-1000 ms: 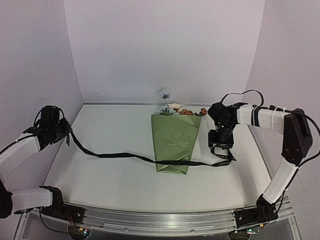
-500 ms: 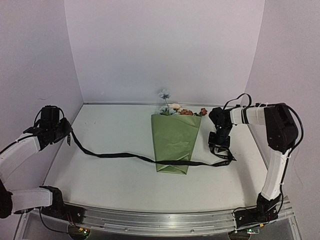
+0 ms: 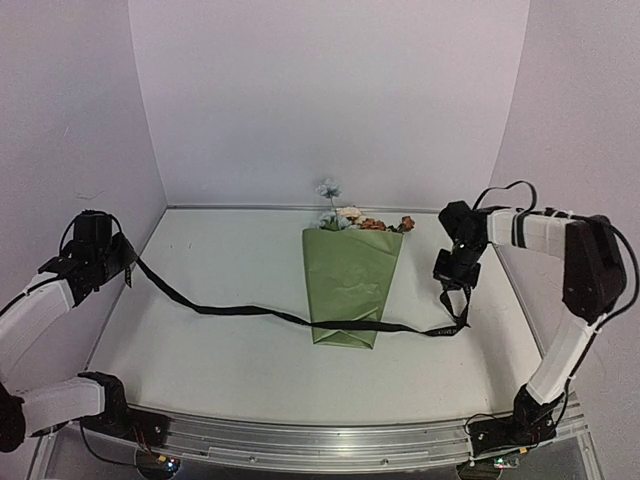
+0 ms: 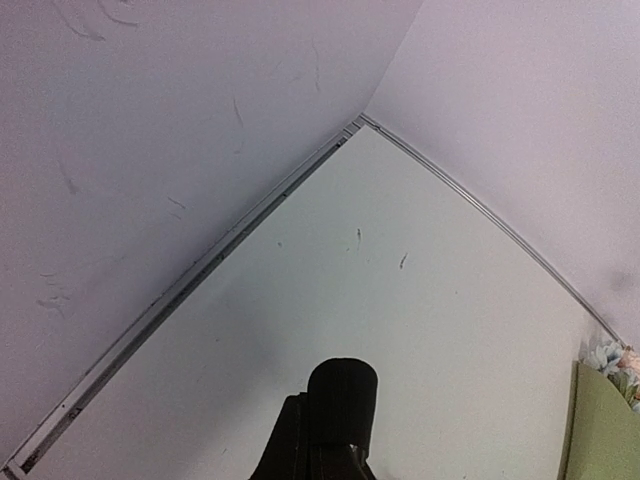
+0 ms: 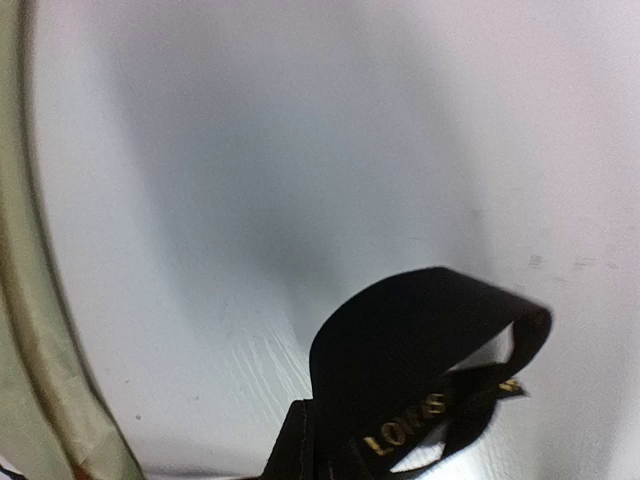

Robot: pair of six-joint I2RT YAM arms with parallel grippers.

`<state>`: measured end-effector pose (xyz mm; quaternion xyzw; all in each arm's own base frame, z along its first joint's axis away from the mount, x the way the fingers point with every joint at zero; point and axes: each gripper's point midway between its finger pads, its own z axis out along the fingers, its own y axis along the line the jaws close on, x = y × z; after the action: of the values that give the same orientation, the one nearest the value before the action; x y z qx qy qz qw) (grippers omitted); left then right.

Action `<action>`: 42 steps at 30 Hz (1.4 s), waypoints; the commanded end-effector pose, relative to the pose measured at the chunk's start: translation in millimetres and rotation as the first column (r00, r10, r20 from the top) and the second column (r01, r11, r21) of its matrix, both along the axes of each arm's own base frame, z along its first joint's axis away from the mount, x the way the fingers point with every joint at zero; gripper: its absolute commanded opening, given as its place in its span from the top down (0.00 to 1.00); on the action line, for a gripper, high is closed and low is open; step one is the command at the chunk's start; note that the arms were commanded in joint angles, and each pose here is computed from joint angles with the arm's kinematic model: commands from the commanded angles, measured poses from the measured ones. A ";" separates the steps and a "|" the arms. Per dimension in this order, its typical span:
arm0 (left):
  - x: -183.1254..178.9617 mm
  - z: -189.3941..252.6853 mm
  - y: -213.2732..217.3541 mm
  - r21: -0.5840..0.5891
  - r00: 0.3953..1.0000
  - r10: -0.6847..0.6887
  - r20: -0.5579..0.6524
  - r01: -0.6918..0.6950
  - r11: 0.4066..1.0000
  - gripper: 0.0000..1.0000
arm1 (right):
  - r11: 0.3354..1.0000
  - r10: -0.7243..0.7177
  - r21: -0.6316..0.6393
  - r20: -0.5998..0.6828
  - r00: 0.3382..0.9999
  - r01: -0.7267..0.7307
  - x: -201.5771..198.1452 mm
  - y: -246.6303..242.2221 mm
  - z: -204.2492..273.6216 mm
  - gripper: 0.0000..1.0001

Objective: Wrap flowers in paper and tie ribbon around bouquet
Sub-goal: Straighten the ribbon at the center of the board, then place the ribbon at the center of the board.

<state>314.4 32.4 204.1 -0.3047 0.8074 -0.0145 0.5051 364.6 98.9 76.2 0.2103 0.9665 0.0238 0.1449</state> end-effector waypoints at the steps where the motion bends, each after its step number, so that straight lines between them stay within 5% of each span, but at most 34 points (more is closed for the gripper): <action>1: -16.2 32.9 25.0 0.102 0.994 0.101 0.050 -0.106 0.989 1.00 | 0.989 -0.073 -0.114 0.184 0.980 0.096 -20.2 -53.8 91.7 1.00; 12: -36.9 60.9 31.1 0.127 0.988 0.113 0.108 -0.127 0.984 1.00 | 0.872 -0.153 -0.411 0.287 0.945 0.266 -108.0 -154.8 169.1 1.00; 29: -34.9 -22.2 37.2 0.071 0.976 0.217 -0.025 -0.215 0.974 1.00 | 0.856 -0.359 -0.413 -0.040 0.932 0.312 -123.3 -174.7 67.2 0.98; 32: -34.3 -39.3 38.7 0.068 0.969 0.239 -0.065 -0.235 0.970 1.00 | 0.851 -0.421 -0.382 -0.085 0.903 0.361 -128.5 -181.9 53.4 0.86; 35: -32.1 -48.3 38.0 0.056 0.964 0.250 -0.093 -0.246 0.968 0.99 | 0.857 -0.432 -0.357 -0.104 0.896 0.372 -128.7 -180.3 47.2 0.57; 37: -31.4 -48.8 38.8 0.053 0.961 0.260 -0.097 -0.256 0.965 0.93 | 0.862 -0.434 -0.339 -0.110 0.894 0.377 -127.7 -178.5 45.4 0.37; 42: -27.8 -42.2 36.6 0.046 0.965 0.246 -0.092 -0.243 0.969 0.74 | 0.876 -0.426 -0.294 -0.104 0.899 0.382 -123.7 -173.2 49.4 0.06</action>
<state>278.4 65.6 141.6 -0.3812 0.8066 0.0834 0.4440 237.5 -78.7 122.8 0.3772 0.9047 -0.1769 0.0894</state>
